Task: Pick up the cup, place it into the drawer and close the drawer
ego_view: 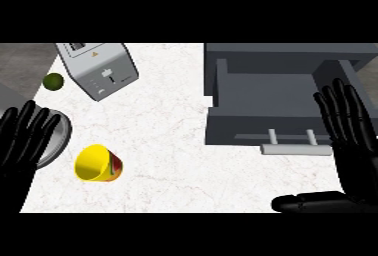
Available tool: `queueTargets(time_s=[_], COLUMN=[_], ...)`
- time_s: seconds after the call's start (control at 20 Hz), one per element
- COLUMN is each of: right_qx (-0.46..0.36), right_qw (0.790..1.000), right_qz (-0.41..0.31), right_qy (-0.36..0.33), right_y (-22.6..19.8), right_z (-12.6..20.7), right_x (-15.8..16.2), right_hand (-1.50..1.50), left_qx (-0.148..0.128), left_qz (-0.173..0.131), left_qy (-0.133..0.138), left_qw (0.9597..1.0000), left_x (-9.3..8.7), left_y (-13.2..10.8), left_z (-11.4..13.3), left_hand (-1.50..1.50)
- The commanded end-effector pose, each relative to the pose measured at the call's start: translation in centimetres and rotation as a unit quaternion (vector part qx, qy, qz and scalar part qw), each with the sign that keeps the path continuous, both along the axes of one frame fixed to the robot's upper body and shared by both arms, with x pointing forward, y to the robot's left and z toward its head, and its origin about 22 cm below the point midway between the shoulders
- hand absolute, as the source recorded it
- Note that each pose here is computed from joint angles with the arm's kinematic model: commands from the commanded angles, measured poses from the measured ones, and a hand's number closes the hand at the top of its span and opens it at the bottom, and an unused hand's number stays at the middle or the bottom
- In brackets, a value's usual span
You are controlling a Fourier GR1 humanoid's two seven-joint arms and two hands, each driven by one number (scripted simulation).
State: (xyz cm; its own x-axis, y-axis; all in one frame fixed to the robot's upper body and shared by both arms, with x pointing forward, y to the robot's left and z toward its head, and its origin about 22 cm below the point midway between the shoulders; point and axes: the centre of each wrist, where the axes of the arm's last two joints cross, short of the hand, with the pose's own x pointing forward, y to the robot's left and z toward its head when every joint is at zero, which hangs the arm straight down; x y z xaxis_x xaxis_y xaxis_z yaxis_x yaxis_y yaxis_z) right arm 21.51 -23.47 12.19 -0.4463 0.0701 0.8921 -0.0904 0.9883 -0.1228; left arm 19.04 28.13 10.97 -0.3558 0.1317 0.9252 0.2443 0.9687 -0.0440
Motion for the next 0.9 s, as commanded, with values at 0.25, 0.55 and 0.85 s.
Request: queueTargets(time_s=[0.25,0.55,0.85], right_qx=[-0.005,-0.021,-0.007], right_qw=[0.999,0.999,1.0], right_qz=[0.04,0.035,0.026], right_qy=[0.032,0.022,0.011], right_y=[0.8,-0.8,-1.8], right_z=[0.7,0.1,0.9], right_x=[2.6,4.0,4.2], right_hand=[-1.5,-1.5,-1.5], left_qx=[-0.04,-0.005,0.009], left_qz=[-0.006,0.007,0.037], left_qy=[0.067,0.099,0.126], left_qw=[0.9969,0.9951,0.9913], left_x=[2.6,2.8,3.6], left_y=[6.6,6.0,7.7], left_z=[-4.0,-7.4,-12.5], left_hand=[-1.5,-1.5,-1.5])
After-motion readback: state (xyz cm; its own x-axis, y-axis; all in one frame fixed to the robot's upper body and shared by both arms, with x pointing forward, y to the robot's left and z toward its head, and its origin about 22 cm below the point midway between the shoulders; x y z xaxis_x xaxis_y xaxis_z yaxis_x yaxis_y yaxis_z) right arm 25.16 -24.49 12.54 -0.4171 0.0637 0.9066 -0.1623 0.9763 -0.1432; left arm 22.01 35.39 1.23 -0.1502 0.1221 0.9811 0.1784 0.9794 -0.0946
